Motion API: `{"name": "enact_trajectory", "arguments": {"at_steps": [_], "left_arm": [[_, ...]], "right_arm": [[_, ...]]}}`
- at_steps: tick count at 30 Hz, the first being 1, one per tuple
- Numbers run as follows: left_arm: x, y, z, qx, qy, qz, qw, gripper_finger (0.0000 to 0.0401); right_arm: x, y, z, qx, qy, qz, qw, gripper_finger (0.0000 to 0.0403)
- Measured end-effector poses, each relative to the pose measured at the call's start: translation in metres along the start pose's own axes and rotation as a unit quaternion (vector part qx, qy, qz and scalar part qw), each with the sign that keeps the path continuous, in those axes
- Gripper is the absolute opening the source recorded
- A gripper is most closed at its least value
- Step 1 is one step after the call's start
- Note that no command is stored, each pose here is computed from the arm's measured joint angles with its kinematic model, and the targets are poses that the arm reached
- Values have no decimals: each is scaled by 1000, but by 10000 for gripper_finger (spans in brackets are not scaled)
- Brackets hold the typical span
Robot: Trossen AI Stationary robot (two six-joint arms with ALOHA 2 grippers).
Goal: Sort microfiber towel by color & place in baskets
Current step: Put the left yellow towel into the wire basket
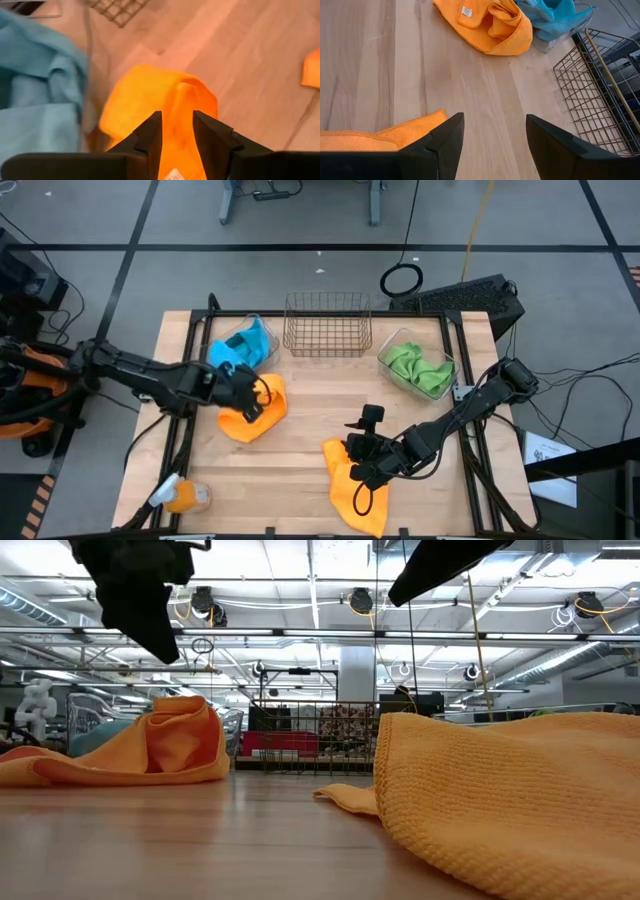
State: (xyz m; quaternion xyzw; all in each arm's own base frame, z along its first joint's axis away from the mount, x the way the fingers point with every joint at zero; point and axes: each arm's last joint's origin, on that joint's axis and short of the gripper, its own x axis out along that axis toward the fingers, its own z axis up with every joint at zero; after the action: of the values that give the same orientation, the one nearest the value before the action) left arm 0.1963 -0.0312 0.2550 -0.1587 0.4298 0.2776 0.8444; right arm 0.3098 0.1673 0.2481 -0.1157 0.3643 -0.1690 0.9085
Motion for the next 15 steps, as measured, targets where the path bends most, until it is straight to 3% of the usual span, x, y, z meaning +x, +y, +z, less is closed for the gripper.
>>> {"name": "enact_trajectory", "arguments": {"at_steps": [4,7,10,15], "left_arm": [[12,-19,-10,44,7,16,999,107],[21,-36,-19,115,6,18,993,124],[30,-50,-27,180,-13,34,983,163],[39,-64,-34,207,-24,40,977,261]], "right_arm": [[0,0,0,5,0,1,1000,203],[0,0,0,5,0,1,1000,203],[0,0,0,5,0,1,1000,203],[0,0,0,3,2,0,1000,203]]}}
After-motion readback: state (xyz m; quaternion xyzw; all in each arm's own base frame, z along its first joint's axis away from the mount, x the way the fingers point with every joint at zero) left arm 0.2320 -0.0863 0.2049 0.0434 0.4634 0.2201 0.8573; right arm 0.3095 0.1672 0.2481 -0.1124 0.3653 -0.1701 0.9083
